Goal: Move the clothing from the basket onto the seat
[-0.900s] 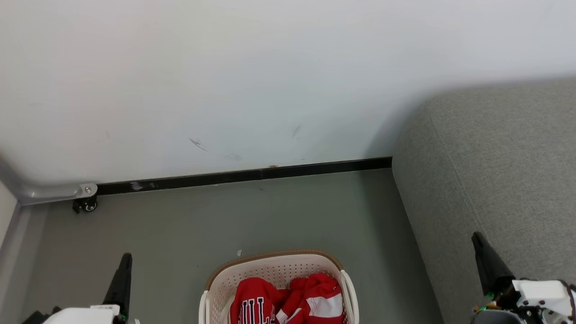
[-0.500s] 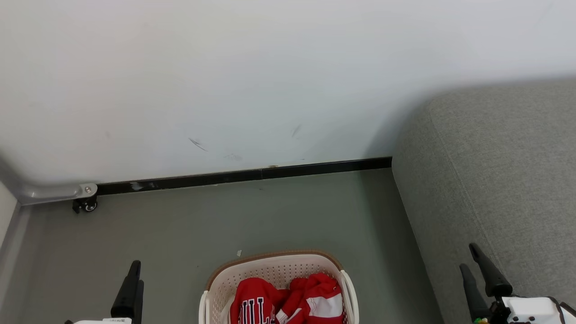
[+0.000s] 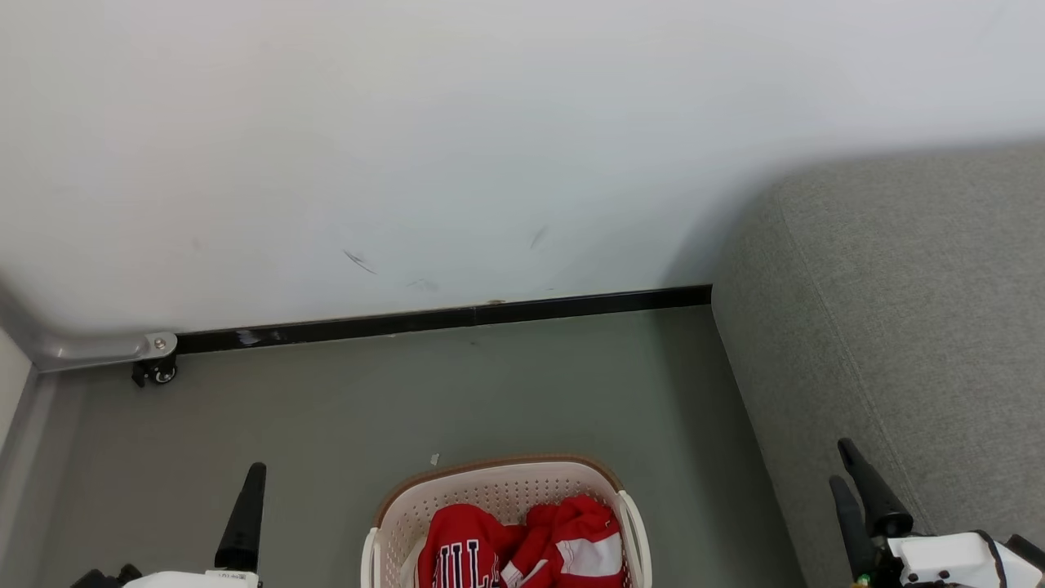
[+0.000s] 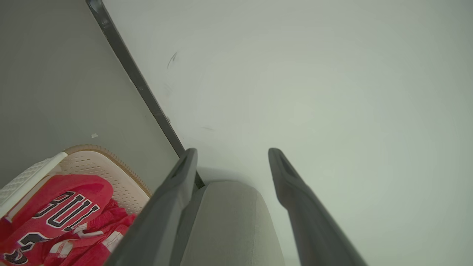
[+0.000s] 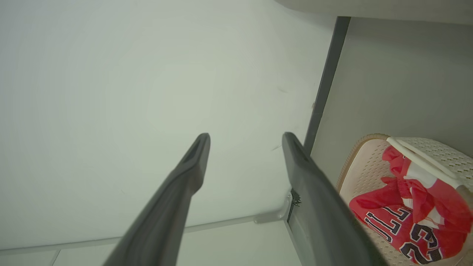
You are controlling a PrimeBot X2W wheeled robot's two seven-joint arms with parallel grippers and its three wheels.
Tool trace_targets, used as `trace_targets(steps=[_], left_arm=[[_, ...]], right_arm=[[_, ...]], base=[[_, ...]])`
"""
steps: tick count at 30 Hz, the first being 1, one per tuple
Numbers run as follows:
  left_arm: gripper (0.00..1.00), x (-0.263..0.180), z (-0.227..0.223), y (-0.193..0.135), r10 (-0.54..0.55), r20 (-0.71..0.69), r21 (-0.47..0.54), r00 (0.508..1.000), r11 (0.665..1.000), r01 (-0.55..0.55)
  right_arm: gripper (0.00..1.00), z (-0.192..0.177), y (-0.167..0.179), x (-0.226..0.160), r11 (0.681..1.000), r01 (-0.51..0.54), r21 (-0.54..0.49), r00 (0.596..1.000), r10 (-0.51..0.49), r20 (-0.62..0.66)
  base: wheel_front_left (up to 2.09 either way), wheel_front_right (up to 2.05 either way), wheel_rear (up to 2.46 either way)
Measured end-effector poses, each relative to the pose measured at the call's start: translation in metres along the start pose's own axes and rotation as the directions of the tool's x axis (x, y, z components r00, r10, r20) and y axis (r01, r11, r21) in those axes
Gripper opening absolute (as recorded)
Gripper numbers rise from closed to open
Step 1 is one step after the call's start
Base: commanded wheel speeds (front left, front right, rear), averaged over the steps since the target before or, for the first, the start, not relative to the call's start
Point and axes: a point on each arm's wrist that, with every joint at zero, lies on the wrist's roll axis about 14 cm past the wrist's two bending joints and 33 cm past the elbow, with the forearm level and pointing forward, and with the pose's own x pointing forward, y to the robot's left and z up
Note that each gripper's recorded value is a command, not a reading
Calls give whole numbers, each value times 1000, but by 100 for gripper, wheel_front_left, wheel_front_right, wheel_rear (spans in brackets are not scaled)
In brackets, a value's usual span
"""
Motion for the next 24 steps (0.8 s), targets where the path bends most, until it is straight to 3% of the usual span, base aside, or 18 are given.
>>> trace_targets(steps=[12,18,24], left_arm=[[100,4,2,-12,-32,16,190,999,981,29],[100,7,0,-20,-48,12,319,999,947,42],[100,7,-3,-27,-66,8,447,998,893,55]], right_arm=[[100,3,8,4,977,-23,-214,1000,27,16],[100,0,17,7,943,-48,-328,998,55,12],[100,-7,22,7,889,-72,-452,997,76,-10]], base=[[0,0,0],[0,0,0],[0,0,0]])
